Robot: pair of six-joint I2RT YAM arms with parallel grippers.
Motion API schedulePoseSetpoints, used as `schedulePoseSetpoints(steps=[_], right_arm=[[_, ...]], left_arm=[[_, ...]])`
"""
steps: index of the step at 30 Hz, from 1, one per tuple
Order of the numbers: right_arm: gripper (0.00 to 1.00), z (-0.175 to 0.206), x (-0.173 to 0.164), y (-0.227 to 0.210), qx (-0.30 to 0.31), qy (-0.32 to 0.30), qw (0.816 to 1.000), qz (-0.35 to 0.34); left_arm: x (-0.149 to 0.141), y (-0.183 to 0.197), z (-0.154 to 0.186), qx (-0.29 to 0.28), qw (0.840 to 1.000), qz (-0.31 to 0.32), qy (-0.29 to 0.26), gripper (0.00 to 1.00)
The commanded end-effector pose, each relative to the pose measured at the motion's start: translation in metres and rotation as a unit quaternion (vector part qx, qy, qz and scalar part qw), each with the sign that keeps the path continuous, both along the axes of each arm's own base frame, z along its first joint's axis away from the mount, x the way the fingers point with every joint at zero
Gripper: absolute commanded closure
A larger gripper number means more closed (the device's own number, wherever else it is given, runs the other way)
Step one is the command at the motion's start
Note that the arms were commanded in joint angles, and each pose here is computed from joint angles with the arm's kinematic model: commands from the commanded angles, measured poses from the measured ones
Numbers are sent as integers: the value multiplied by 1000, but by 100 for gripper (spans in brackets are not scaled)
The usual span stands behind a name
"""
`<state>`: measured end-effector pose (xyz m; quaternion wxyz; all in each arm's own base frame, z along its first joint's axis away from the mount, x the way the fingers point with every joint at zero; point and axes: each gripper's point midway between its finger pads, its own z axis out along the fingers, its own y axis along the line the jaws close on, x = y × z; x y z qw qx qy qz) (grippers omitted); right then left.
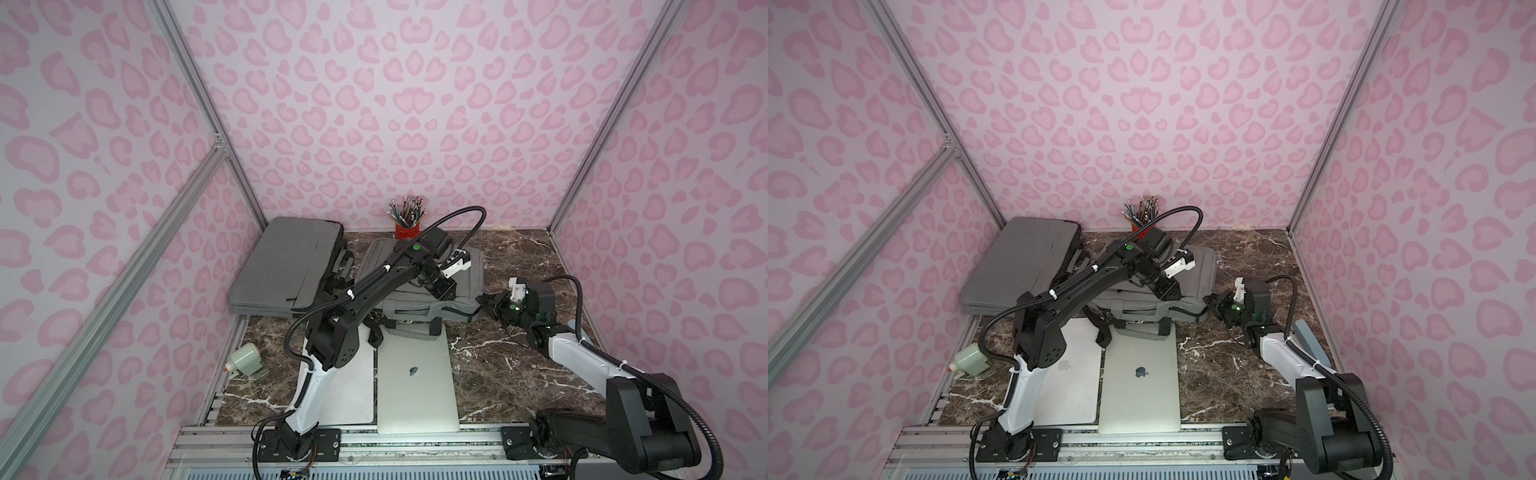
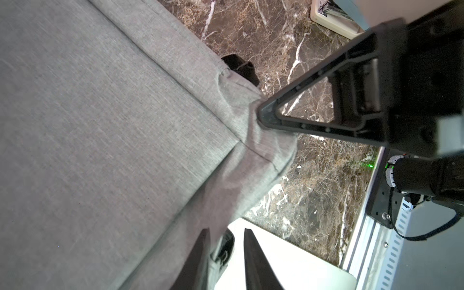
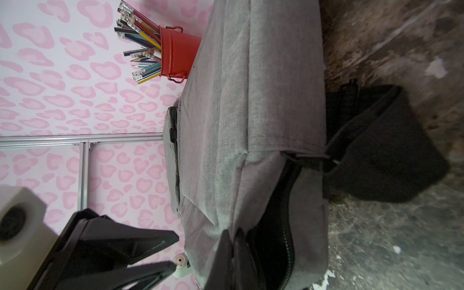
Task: Open the zippered laptop bag and take out the laptop
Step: Unzip the zipper on the zippered laptop bag.
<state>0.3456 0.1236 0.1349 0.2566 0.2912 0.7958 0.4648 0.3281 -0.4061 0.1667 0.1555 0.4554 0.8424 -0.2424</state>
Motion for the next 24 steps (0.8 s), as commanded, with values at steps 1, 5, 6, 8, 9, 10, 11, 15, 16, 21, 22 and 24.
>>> schedulePoseSetpoints(steps=[1,5,6,8,9,10,11,15,16,21,22,24], right_arm=[[98,14,5,4,15,-23,1000,7],[100,16,5,6,28,-20,999,3],[100,16,4,5,28,-17,999,1],[100,17,4,6,32,-15,999,0],[100,17,4,6,34,-15,999,-1],[100,17,3,7,36,-14,999,-1],[100,17,3,8,39,-12,999,-1],[100,18,2,11,45,-10,999,3],[100,18,1,12,47,-10,999,3],[100,19,0,14,56,-11,998,9],[100,19,0,14,56,-12,998,10],[100,19,-1,14,58,-12,998,10]], left_arm=[[3,5,12,-5,998,52,-26,64],[-11,7,16,-31,992,111,-41,56],[-18,5,13,-39,991,125,-38,55],[-32,-4,10,-58,988,136,-38,54],[-37,-7,6,-56,987,143,-47,53],[-42,-10,4,-59,986,146,-53,53],[-47,-16,3,-68,985,151,-56,53],[-59,-38,-5,-69,981,160,-84,52],[-61,-42,-8,-73,981,160,-81,52],[-60,-62,-25,-90,981,162,-55,52],[-59,-65,-27,-91,981,161,-55,52],[-55,-67,-32,-85,981,164,-58,52]])
